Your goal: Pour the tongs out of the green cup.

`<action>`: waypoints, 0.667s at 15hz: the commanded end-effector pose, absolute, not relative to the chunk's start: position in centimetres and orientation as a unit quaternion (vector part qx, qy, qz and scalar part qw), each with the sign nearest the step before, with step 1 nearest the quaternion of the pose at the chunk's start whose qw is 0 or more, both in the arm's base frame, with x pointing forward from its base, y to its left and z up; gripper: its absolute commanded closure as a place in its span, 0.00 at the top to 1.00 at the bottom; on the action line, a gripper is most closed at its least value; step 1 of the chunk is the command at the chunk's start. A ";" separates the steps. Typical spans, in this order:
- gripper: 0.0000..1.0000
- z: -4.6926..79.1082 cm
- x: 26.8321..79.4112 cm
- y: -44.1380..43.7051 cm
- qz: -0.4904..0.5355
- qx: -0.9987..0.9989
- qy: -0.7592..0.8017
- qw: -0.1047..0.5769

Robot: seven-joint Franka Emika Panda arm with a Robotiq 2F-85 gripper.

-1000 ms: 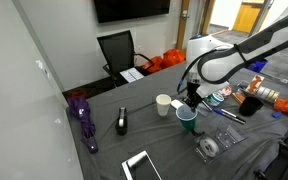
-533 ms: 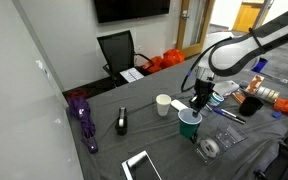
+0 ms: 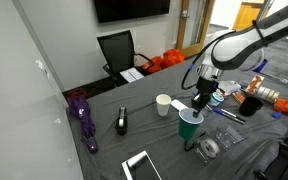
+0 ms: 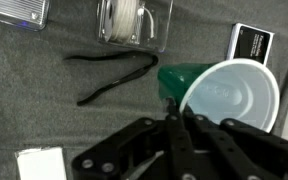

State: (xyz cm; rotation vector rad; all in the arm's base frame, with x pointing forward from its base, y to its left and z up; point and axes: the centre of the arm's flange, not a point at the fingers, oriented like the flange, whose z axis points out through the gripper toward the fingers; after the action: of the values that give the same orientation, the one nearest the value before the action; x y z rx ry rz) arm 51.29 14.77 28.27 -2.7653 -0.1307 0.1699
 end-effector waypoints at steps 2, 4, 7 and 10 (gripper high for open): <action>0.01 30.5 49.5 14.3 0.075 -0.975 -0.052 0.202; 0.01 30.6 50.0 14.6 0.067 -0.977 -0.043 0.196; 0.01 30.3 51.3 15.3 0.058 -0.982 -0.015 0.182; 0.01 29.6 53.1 15.9 0.048 -0.984 0.030 0.170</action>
State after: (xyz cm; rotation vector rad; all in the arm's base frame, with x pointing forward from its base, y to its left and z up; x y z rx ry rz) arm 51.31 15.00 30.47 -2.7705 -0.0152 0.1635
